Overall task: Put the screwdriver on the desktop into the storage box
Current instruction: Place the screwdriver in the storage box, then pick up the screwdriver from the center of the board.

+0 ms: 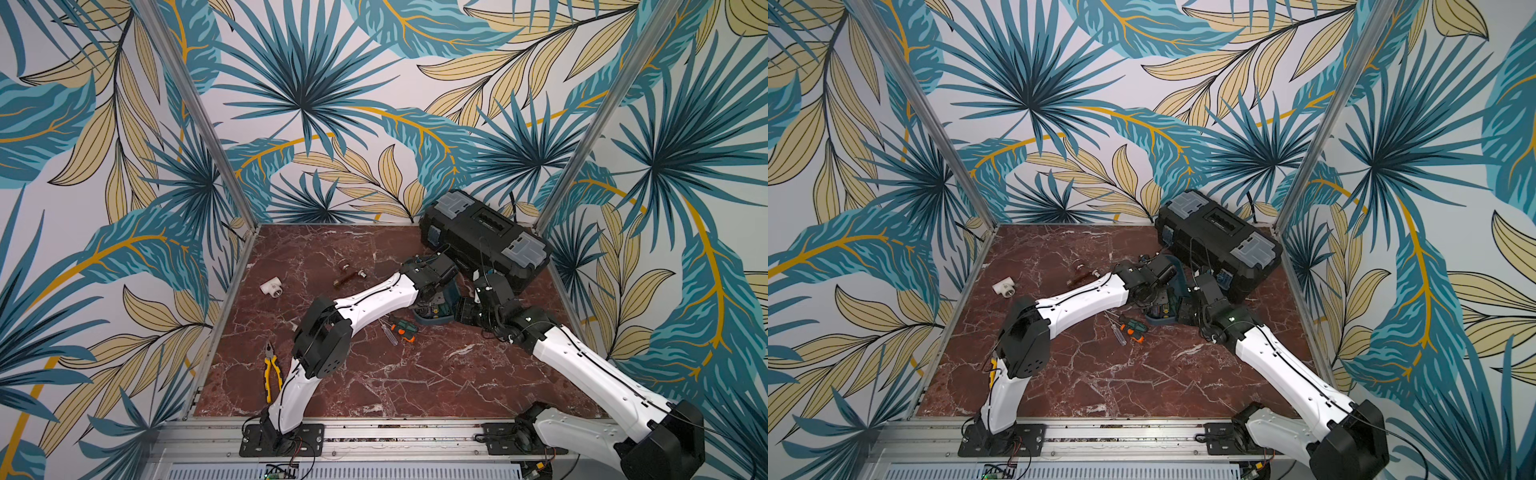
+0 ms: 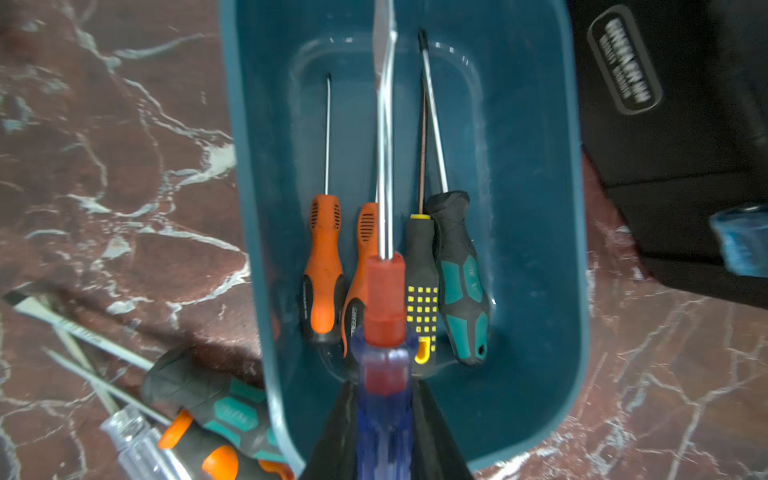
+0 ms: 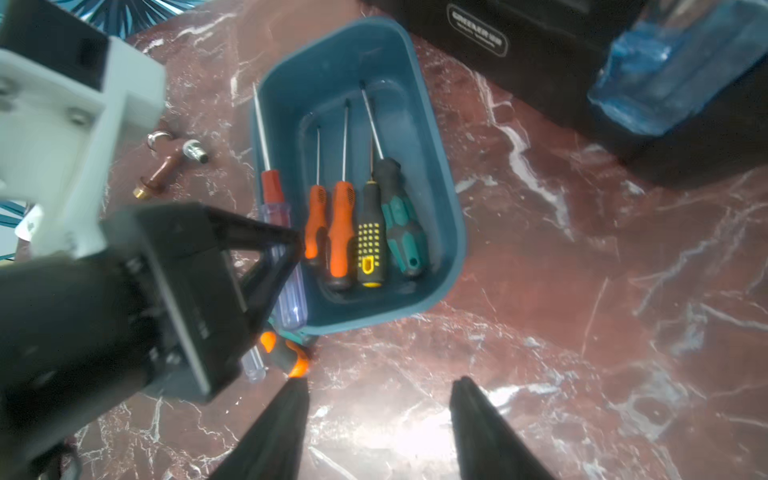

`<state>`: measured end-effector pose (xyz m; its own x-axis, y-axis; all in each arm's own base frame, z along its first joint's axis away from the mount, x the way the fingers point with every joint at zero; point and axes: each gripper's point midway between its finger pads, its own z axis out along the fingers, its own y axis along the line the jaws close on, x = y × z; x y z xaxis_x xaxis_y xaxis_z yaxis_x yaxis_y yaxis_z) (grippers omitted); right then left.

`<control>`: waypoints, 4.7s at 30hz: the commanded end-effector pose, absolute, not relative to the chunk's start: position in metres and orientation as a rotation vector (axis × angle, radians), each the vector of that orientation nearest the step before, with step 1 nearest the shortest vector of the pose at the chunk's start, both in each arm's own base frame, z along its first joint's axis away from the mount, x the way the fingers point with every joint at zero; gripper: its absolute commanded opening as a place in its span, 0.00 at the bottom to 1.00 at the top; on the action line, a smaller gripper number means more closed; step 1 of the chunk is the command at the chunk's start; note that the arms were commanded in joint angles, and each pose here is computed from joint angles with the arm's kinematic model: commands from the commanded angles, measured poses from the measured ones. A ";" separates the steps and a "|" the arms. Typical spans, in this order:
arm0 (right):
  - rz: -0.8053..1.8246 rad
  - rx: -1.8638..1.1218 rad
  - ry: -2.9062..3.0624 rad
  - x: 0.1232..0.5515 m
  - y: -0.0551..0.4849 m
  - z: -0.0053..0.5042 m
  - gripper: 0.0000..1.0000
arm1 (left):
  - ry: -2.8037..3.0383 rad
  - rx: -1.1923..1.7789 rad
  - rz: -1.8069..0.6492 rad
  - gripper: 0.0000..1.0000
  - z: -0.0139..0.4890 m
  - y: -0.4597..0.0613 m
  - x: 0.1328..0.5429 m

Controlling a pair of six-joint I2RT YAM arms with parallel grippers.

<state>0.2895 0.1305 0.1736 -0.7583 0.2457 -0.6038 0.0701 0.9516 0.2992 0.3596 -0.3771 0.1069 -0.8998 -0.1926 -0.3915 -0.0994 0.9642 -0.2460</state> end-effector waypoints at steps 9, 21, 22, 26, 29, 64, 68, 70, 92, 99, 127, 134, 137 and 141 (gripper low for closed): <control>0.331 0.268 2.439 0.283 0.126 0.162 0.60 | 2.701 -0.183 -0.190 0.11 0.082 -0.372 0.383; 0.320 0.256 2.431 0.283 0.124 0.163 0.60 | 2.725 -0.165 -0.205 0.41 0.065 -0.380 0.385; 0.320 0.255 2.428 0.283 0.124 0.164 0.60 | 2.717 -0.158 -0.208 0.44 0.069 -0.380 0.387; 0.308 0.236 2.426 0.284 0.123 0.166 0.60 | 2.657 -0.141 -0.236 0.48 0.095 -0.382 0.393; 0.298 0.216 2.422 0.285 0.124 0.169 0.60 | 2.586 -0.141 -0.272 0.50 0.129 -0.379 0.398; 0.518 -0.233 2.623 0.299 0.288 0.148 0.59 | 2.298 -0.882 -0.206 0.54 0.118 -0.121 0.314; 0.520 -0.273 2.676 0.294 0.308 0.134 0.59 | 2.308 -0.961 -0.208 0.54 0.104 -0.109 0.306; 0.524 -0.276 2.719 0.295 0.315 0.126 0.58 | 2.309 -1.020 -0.225 0.54 0.093 -0.101 0.300; 0.261 -0.386 2.917 0.294 0.338 0.074 0.44 | 2.294 -1.114 -0.220 0.54 0.080 -0.073 0.283; 0.241 -0.431 2.960 0.287 0.341 0.054 0.40 | 2.281 -1.130 -0.218 0.54 0.080 -0.067 0.278; -0.033 -0.652 2.958 0.277 0.336 0.010 0.36 | 2.280 -1.130 -0.203 0.54 0.081 -0.063 0.274; 0.019 -0.705 2.937 0.275 0.345 0.020 0.21 | 2.271 -1.137 -0.207 0.54 0.083 -0.061 0.273; 0.140 -0.739 2.917 0.273 0.359 0.036 0.16 | 2.270 -1.138 -0.212 0.54 0.084 -0.061 0.272; 0.400 -0.800 2.856 0.264 0.385 0.065 0.14 | 2.261 -1.123 -0.221 0.54 0.088 -0.062 0.273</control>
